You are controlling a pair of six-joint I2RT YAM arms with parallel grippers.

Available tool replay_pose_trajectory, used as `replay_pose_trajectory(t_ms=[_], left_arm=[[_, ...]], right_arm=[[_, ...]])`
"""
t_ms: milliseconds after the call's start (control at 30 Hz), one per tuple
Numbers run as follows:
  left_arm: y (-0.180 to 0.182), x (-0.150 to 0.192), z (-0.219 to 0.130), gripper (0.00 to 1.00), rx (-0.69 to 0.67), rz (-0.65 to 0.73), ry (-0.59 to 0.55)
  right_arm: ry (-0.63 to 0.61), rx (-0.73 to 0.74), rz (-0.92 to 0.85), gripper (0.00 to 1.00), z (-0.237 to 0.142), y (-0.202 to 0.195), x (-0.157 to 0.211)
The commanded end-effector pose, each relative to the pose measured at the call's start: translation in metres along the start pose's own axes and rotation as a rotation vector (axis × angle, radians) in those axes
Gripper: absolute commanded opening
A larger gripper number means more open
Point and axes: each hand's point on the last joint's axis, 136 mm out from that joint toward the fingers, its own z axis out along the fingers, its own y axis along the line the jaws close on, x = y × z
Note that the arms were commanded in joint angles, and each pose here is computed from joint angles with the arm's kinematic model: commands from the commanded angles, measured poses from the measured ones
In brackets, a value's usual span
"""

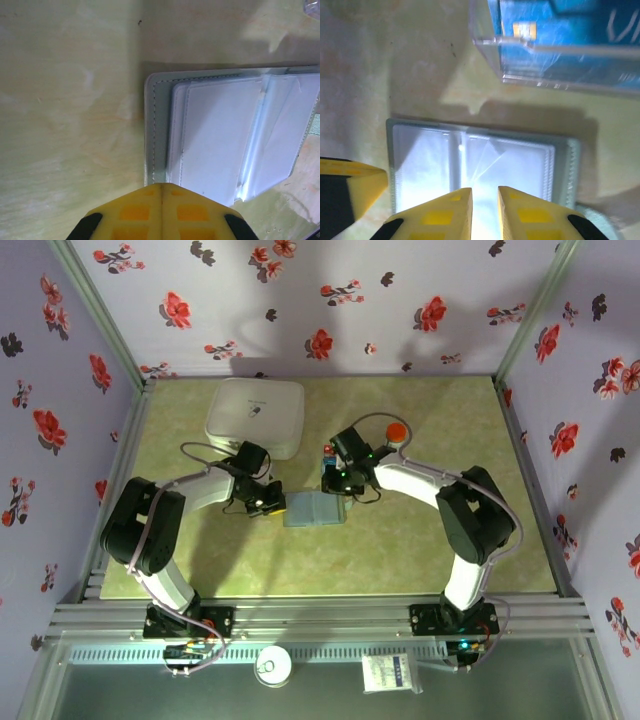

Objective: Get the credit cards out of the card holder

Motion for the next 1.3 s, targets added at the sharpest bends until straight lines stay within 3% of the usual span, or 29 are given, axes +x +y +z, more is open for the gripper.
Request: replay_pose_trajectory(t_ms=[0,200,333,533,1000,1267], left_arm=[[0.010,0.006,0.009,0.00,-0.021,-0.025,0.026],[0.016,0.009,0.012,0.00,-0.038,-0.027,0.041],[0.018,0.009,0.015,0.00,-0.044,-0.027,0.051],[0.020,0.010,0.012,0.00,-0.044,-0.027,0.046],[0.024,0.010,0.012,0.00,-0.049,-0.029,0.050],[0.023,0.004,0.000,0.00,-0.049,-0.024,0.013]], right_arm=[[-0.009,-0.125,0.110,0.26,-0.001,0.033,0.002],[0.054,-0.197,0.103,0.29,0.021,0.059,0.019],[0.089,-0.204,0.091,0.20,0.035,0.070,0.027],[0.146,-0.214,0.076,0.18,0.050,0.080,0.040],[0.181,0.069,0.046,0.20,0.059,0.024,0.055],[0.121,0.082,-0.010,0.24,0.034,0.031,0.041]])
